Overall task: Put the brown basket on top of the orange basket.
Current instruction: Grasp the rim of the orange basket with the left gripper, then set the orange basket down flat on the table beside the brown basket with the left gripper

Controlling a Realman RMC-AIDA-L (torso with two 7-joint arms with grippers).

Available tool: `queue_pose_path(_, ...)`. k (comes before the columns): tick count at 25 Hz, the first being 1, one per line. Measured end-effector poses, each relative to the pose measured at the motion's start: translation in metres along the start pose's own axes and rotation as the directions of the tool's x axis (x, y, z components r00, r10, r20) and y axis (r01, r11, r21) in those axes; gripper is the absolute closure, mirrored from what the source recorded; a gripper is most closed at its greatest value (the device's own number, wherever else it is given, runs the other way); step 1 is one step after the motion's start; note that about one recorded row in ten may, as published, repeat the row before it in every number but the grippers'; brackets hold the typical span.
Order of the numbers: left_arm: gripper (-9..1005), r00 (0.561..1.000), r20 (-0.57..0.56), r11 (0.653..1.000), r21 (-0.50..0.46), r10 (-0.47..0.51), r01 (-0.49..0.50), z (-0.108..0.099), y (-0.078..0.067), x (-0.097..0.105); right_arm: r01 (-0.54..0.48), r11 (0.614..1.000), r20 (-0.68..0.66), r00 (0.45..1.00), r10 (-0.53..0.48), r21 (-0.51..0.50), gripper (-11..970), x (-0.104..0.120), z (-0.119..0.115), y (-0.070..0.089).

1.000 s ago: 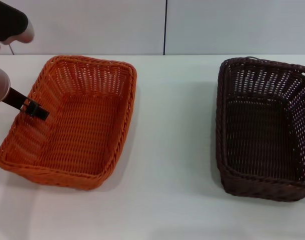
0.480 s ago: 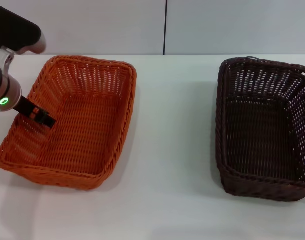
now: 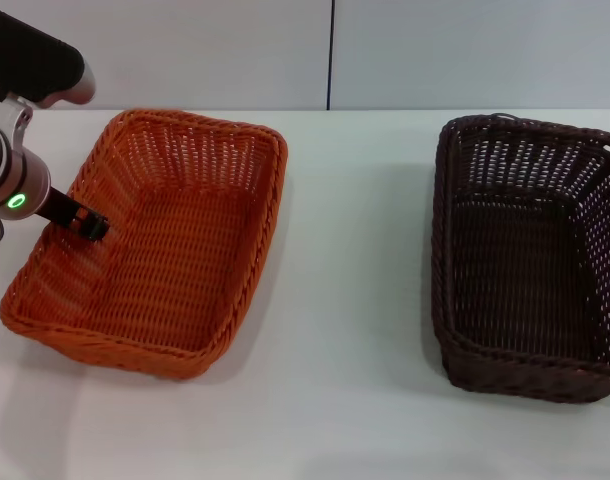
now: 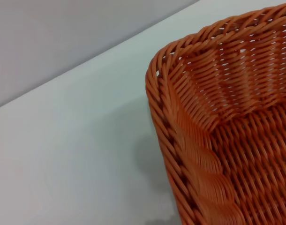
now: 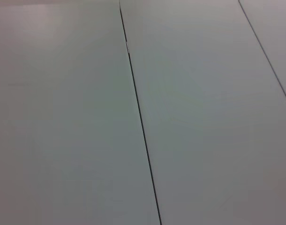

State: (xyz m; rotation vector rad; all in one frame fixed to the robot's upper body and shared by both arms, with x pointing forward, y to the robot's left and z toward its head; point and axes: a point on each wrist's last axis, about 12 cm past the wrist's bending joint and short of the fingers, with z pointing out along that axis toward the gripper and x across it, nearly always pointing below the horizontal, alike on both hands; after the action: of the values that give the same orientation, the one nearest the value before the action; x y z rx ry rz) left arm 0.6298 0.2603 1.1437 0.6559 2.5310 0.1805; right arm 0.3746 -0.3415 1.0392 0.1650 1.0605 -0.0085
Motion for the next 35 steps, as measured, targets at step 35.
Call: queue_pose_path(35, 825, 0.879, 0.245, 0.912, -0.08, 0.41, -0.403, -0.109, 0.018, -0.05, 0.009, 1.0, 0.049, 0.999, -0.009, 0.003, 139, -0.008, -0.006, -0.001)
